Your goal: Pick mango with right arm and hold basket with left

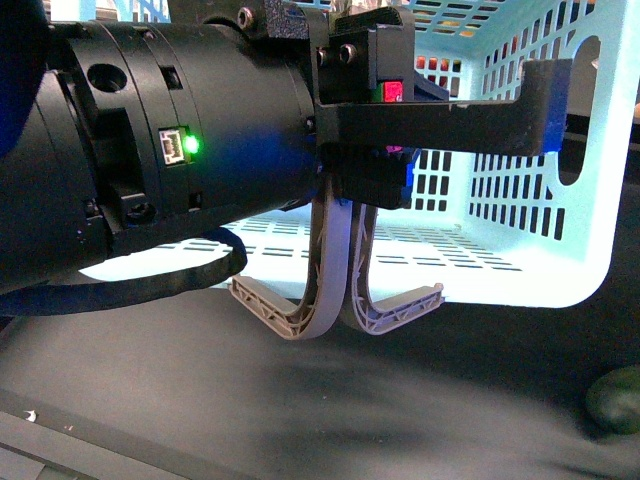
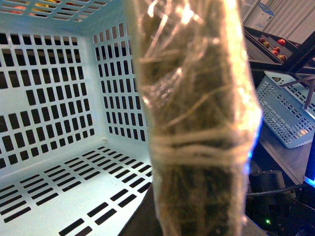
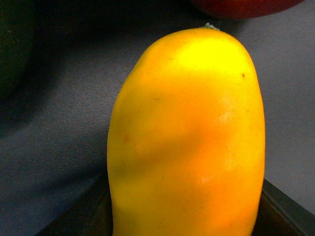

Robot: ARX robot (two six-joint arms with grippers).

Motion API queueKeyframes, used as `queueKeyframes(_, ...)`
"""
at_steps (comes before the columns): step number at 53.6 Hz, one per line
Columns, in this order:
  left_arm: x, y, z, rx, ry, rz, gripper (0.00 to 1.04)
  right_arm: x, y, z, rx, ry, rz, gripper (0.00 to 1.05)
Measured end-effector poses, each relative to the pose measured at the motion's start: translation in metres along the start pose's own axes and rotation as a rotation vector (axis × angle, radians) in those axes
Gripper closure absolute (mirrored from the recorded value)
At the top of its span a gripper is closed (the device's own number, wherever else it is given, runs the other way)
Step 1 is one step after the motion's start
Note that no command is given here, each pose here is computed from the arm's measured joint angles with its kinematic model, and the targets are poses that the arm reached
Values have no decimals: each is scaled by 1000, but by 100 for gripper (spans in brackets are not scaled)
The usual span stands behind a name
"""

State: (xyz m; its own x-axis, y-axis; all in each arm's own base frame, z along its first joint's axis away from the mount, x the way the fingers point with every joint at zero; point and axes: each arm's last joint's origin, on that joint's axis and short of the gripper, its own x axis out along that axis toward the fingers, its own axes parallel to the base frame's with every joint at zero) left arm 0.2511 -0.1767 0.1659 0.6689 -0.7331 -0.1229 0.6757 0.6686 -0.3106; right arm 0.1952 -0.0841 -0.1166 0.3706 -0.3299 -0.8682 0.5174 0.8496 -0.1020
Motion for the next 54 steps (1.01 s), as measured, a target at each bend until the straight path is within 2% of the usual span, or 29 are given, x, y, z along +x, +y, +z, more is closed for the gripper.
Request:
queueKeyframes(6,0,0,0,0,0,0,98,-5,-2,-4,3,2,5,48)
queueKeyframes(24,0,0,0,0,0,0,98,-22,-4,6,32,-31,69,48)
queueKeyframes(43,0,0,0,0,0,0,98,-79,1,53,50,-152,180,48)
queueKeyframes(54,0,0,0,0,0,0,98,-139,16,73,25,-265,310,48)
